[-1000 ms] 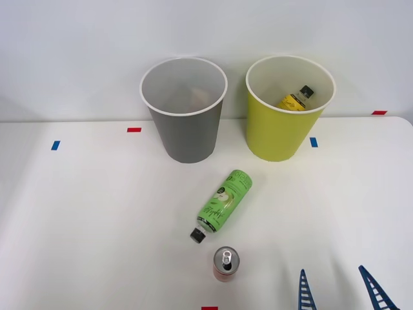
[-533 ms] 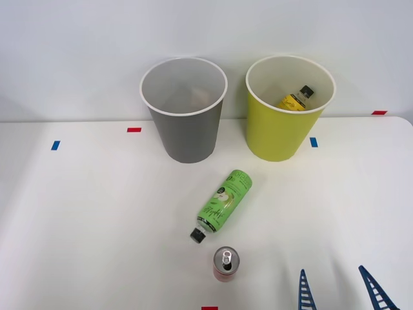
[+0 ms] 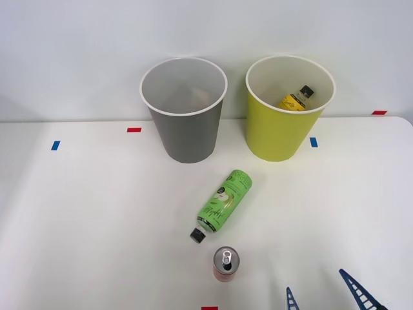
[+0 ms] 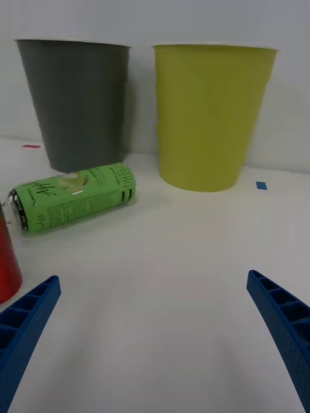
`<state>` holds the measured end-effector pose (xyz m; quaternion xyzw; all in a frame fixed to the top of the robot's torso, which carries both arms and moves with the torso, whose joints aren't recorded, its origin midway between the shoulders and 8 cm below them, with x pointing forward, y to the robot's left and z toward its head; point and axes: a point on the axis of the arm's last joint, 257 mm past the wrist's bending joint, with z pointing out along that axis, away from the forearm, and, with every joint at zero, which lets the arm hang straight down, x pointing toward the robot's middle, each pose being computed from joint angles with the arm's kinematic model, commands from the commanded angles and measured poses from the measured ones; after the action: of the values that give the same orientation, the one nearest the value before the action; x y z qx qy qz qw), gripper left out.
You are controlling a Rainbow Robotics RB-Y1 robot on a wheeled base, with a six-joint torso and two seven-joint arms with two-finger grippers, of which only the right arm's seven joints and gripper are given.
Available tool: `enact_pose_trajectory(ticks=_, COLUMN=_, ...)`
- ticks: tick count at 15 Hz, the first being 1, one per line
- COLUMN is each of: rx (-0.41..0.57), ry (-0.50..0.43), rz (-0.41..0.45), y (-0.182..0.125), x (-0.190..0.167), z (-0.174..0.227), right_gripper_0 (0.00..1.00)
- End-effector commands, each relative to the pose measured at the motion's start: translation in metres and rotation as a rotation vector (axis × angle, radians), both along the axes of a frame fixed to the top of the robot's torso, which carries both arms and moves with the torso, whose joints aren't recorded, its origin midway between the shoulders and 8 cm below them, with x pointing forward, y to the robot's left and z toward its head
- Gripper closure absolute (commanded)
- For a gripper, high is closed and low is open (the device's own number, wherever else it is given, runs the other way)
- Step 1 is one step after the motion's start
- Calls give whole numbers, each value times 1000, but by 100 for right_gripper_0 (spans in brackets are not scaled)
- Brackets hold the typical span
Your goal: Put cans in the gray bin, plastic bottles in the light green bin
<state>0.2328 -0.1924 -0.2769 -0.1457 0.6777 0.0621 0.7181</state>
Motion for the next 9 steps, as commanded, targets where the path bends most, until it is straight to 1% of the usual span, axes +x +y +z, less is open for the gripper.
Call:
enact_pose_trajectory(ticks=1, rx=-43, ry=-7, rz=172, y=29, x=-14, z=0, right_gripper_0=0)
enact_pose_trajectory(ticks=2, rx=-42, ry=-4, rz=216, y=37, x=-21, z=-1, right_gripper_0=0)
enact_pose_trajectory(ticks=5, rx=-15, ry=0, rz=294, y=52, x=-34, z=1, right_gripper_0=0)
enact_pose_trajectory(ticks=7, rx=-30, ry=-24, rz=327, y=59, x=-30, z=5, right_gripper_0=0)
enact_pose_trajectory(ticks=9, rx=-18, ry=-35, rz=343, y=66, x=-28, z=8, right_gripper_0=0)
